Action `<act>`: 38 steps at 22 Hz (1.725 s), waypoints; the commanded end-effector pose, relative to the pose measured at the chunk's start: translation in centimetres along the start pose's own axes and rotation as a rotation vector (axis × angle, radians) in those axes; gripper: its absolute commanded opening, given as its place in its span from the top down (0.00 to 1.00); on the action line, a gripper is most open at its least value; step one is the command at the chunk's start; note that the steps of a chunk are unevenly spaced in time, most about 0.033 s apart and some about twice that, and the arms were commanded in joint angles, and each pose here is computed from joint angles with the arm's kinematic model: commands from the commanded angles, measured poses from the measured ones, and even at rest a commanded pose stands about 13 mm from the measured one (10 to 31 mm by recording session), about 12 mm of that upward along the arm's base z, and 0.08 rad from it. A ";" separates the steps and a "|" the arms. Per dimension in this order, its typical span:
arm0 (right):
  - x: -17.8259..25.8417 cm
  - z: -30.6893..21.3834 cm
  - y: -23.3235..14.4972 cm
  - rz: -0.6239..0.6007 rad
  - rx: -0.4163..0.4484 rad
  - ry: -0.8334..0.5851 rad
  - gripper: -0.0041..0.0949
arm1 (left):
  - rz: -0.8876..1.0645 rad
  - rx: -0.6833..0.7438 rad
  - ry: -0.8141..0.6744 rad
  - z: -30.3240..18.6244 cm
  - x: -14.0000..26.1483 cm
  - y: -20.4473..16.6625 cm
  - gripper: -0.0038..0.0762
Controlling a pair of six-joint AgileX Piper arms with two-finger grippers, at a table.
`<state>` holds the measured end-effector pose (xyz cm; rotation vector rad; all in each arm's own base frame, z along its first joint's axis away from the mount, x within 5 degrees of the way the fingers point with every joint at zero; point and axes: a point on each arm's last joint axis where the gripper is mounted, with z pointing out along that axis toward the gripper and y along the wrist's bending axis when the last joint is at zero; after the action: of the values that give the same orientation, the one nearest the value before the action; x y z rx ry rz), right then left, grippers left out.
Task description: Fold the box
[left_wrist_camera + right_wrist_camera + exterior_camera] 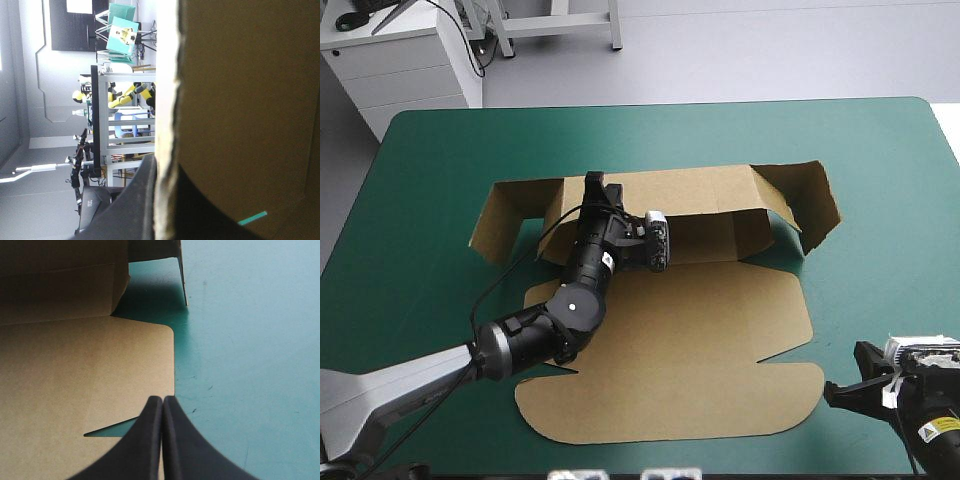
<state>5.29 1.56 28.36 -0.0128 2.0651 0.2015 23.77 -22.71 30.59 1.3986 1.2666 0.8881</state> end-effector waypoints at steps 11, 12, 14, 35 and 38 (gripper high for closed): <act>-1.1 -0.2 0.1 -0.002 -0.005 -0.037 0.98 | 0.079 -0.135 -0.035 -2.5 0.3 1.9 0.96; -1.1 -0.2 0.1 -0.002 -0.005 -0.037 0.98 | 0.069 -0.123 -0.036 -1.8 0.9 2.2 0.96; -1.1 -0.2 0.1 -0.002 -0.005 -0.037 0.98 | 0.052 -0.100 -0.041 -0.7 1.8 2.7 0.96; -19.0 6.1 0.3 -0.087 -0.102 0.062 0.97 | 0.102 -0.072 0.079 2.1 2.3 0.6 0.96; -22.1 8.8 -0.1 -0.089 -0.123 0.085 0.97 | 0.099 -0.076 0.078 2.3 2.0 0.8 0.96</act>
<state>20.87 1.20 41.22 -0.1770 2.1935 0.2629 26.36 -21.24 28.22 1.4643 1.3005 0.9792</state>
